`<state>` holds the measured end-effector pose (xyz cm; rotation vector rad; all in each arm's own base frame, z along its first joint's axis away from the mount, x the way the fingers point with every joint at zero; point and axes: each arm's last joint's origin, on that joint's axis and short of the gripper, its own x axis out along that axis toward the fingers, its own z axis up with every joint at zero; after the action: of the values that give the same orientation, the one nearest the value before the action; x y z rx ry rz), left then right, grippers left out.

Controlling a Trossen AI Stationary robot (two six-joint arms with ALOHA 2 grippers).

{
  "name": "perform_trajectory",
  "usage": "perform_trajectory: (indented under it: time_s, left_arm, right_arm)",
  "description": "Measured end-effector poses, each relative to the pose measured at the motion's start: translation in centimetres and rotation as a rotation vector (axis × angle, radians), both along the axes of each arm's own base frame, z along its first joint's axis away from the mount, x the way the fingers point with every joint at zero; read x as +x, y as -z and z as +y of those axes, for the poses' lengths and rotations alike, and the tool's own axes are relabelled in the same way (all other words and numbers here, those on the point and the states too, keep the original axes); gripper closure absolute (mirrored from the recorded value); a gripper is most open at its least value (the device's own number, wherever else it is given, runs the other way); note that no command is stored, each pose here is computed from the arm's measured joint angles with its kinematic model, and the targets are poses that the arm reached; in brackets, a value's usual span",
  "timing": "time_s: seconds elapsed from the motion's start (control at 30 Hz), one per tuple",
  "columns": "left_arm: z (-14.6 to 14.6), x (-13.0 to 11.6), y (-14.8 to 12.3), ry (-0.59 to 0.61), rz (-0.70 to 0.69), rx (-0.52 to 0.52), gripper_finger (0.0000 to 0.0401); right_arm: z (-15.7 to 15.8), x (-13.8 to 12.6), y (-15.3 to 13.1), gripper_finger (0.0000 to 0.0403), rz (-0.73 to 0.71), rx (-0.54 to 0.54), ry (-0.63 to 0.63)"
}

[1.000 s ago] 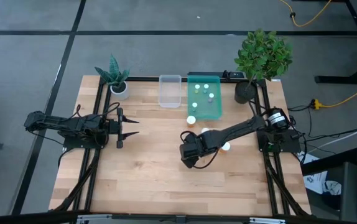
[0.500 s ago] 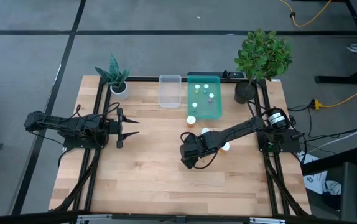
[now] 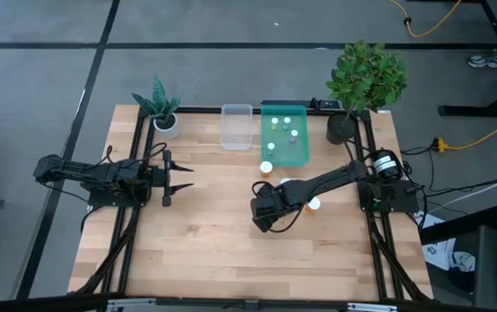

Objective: Pick and place medicine bottles into bin by pill shape (circle, oval)
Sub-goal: Put the yellow tablet bottle into the blue bin

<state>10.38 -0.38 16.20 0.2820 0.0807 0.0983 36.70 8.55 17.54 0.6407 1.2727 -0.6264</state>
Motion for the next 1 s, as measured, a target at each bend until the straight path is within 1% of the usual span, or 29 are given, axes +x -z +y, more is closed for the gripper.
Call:
perform_trajectory:
  time_s: [0.07, 0.13, 0.23, 0.33, 0.5, 0.6, 0.67, 0.73, 0.8, 0.93, 1.0]
  left_arm:
    - [0.0, 0.0, 0.0, 0.0, 0.0, 0.0, 0.0206]
    - [0.0, 0.0, 0.0, 0.0, 0.001, 0.0, 0.0206]
    - [0.0, 0.0, 0.0, 0.0, 0.001, 0.0, 0.0206]
    - [0.0, 0.0, 0.0, -0.001, 0.001, 0.0, 0.0206]
    - [0.0, 0.0, 0.0, 0.0, 0.0, 0.0, 0.0206]
    - [0.0, 0.0, 0.0, 0.0, 0.001, 0.0, 0.0206]
    - [0.0, 0.0, 0.0, 0.0, 0.001, 0.0, 0.0206]
    - [0.0, 0.0, 0.0, 0.0, 0.0, 0.0, 0.0206]
    - [0.0, 0.0, 0.0, 0.0, 0.0, 0.0, 0.0206]
    - [0.0, 0.0, 0.0, 0.0, 0.0, 0.0, 0.0206]
    - [0.0, 0.0, 0.0, 0.0, 0.0, 0.0, 0.0206]
  right_arm:
    - [-0.2, 0.2, -0.2, 0.0295, -0.005, 0.003, -0.005]
    - [-0.3, 0.8, -1.2, 0.0295, -0.028, 0.011, -0.042]
    - [-0.8, 1.8, -3.8, 0.0295, -0.057, 0.001, -0.1]
    - [-2.0, 2.2, -7.3, 0.0294, -0.054, -0.077, -0.127]
    - [-5.8, 1.1, -12.5, 0.0291, 0.06, -0.227, -0.048]
    - [-8.5, 0.1, -14.2, 0.0292, 0.145, -0.272, 0.004]
    - [-10.4, -0.1, -14.5, 0.0292, 0.154, -0.271, 0.046]
    - [-12.5, -0.2, -14.2, 0.0292, 0.175, -0.263, 0.058]
    - [-14.7, -0.3, -13.3, 0.0292, 0.196, -0.249, 0.077]
    - [-18.8, -1.0, -10.8, 0.0293, 0.227, -0.18, 0.115]
    - [-20.3, -1.4, -10.0, 0.0293, 0.199, -0.163, 0.14]
